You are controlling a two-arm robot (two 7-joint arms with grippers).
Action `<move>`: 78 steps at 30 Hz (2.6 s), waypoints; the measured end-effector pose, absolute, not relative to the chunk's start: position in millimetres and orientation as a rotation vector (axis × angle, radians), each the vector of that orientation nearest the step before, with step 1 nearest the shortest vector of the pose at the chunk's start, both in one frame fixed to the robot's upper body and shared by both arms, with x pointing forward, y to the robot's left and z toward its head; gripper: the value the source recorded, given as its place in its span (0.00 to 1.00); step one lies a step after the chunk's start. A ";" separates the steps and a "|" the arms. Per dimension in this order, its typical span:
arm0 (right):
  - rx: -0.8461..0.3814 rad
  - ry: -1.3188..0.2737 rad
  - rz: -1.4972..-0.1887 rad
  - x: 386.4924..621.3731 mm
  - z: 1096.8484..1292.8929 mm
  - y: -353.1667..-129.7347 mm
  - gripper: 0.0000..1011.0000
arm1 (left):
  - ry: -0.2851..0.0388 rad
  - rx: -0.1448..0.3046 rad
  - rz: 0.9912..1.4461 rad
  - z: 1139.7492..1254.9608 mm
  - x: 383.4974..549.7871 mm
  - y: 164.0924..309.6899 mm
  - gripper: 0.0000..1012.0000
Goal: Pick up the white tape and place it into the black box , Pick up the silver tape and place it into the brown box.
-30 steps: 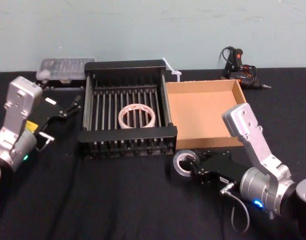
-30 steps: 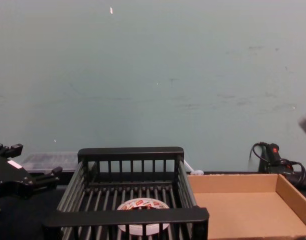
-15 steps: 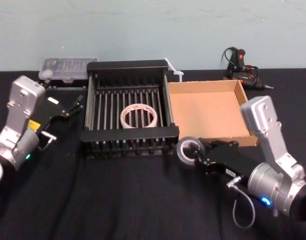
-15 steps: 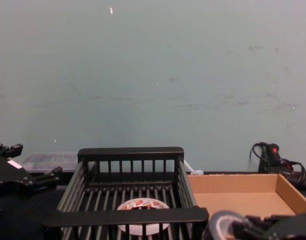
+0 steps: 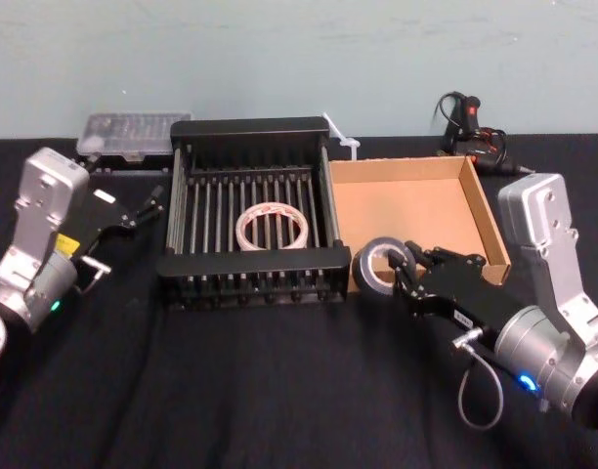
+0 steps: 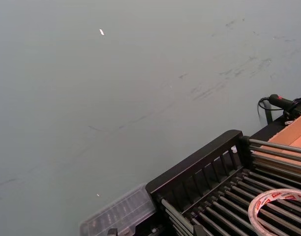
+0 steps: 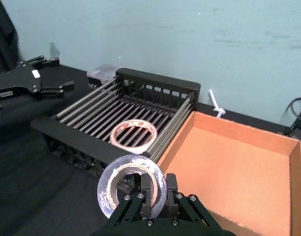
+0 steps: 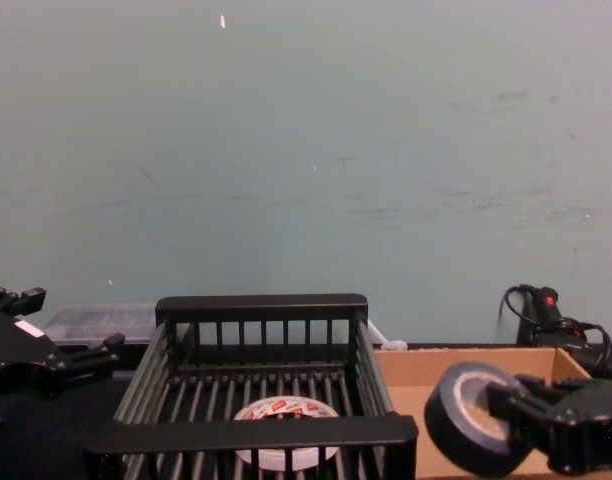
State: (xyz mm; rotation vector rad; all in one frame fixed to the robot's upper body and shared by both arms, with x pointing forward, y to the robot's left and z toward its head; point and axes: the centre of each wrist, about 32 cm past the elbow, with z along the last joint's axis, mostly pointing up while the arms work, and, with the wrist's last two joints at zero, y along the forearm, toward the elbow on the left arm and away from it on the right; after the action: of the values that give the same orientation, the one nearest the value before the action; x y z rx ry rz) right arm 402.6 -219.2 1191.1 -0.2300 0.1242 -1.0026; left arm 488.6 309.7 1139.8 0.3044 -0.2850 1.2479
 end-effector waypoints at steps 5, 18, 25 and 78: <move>-0.217 0.095 -1.040 402.2 1191.8 -218.9 0.19 | -0.285 0.304 1.248 1139.8 488.6 309.6 0.99; -0.199 0.106 -1.100 408.0 1187.4 -222.2 0.19 | -0.285 0.304 1.248 1139.8 488.6 309.7 0.99; -0.193 0.151 -1.112 423.6 1186.9 -227.8 0.19 | -0.285 0.304 1.248 1139.8 488.6 309.7 0.99; -0.269 0.320 -1.166 542.0 1169.4 -232.7 0.19 | -0.285 0.304 1.248 1139.8 488.6 309.6 0.99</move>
State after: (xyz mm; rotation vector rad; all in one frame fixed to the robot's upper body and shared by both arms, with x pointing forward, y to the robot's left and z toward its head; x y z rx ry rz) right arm 542.0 -232.7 1169.4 -0.2695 0.3200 -1.1657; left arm 488.6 309.6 1139.8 0.3045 -0.2851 1.2479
